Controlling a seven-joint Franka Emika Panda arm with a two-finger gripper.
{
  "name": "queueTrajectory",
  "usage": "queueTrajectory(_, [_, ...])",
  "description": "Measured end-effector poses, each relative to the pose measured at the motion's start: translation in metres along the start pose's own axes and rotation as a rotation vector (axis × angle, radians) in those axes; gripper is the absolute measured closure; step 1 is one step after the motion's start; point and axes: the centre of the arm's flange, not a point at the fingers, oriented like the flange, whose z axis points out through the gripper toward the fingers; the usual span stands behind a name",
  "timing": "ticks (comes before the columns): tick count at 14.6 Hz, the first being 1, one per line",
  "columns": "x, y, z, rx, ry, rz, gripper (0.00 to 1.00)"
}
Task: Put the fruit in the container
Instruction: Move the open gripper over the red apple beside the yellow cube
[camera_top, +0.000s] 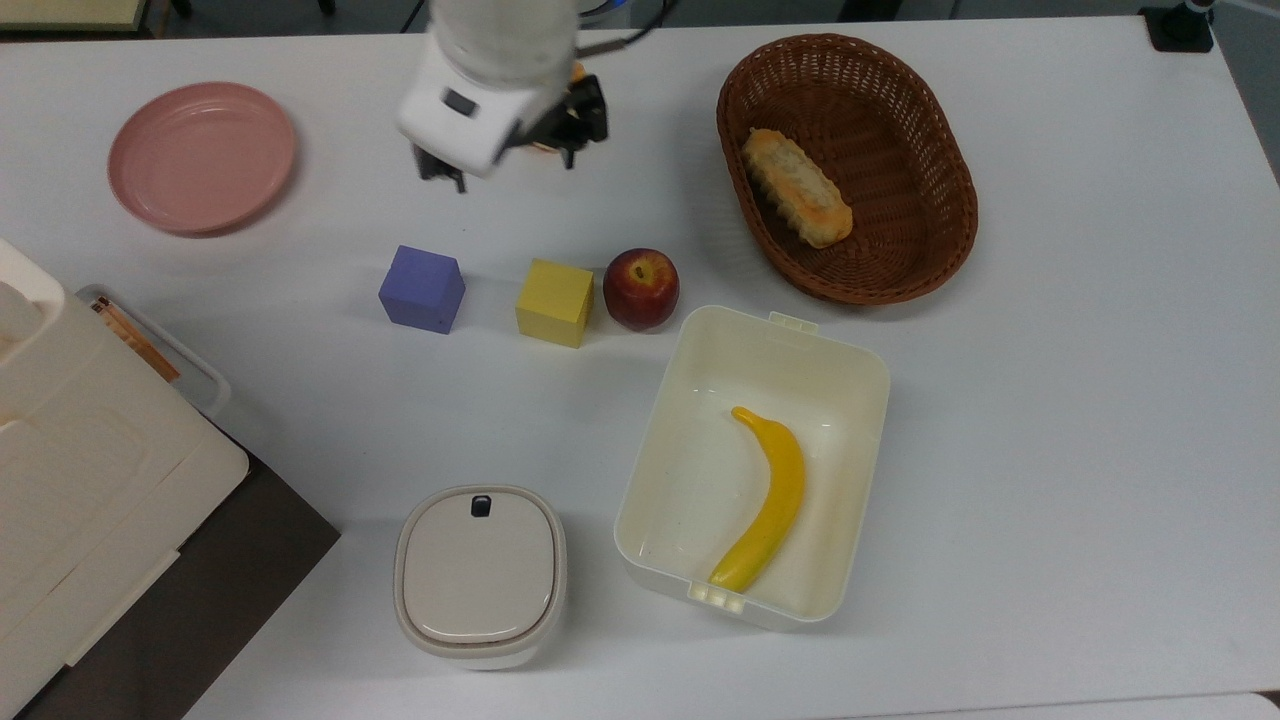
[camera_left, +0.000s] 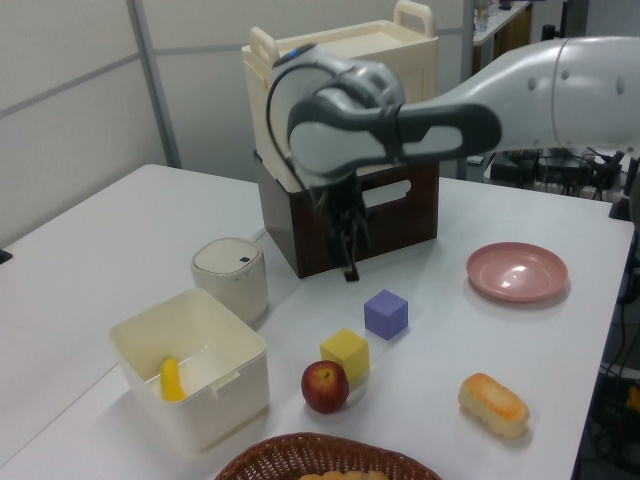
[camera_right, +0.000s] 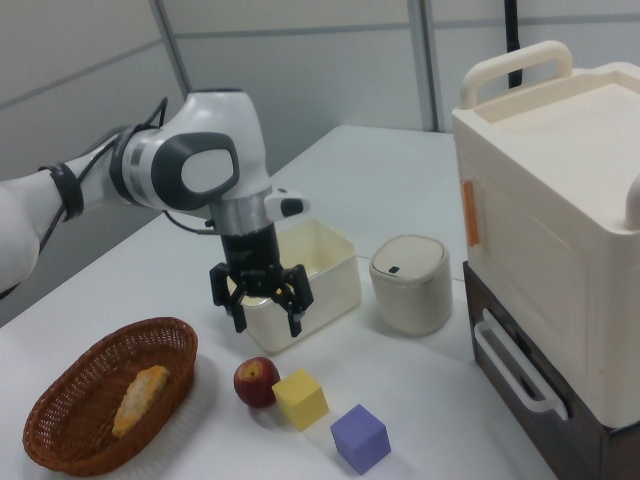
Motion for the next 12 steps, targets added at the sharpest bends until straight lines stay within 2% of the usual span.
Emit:
queueTrajectory(7, [0.047, -0.062, 0.069, -0.023, -0.126, -0.092, 0.0])
queueTrajectory(12, [0.072, -0.09, 0.102, -0.033, -0.136, -0.144, 0.0])
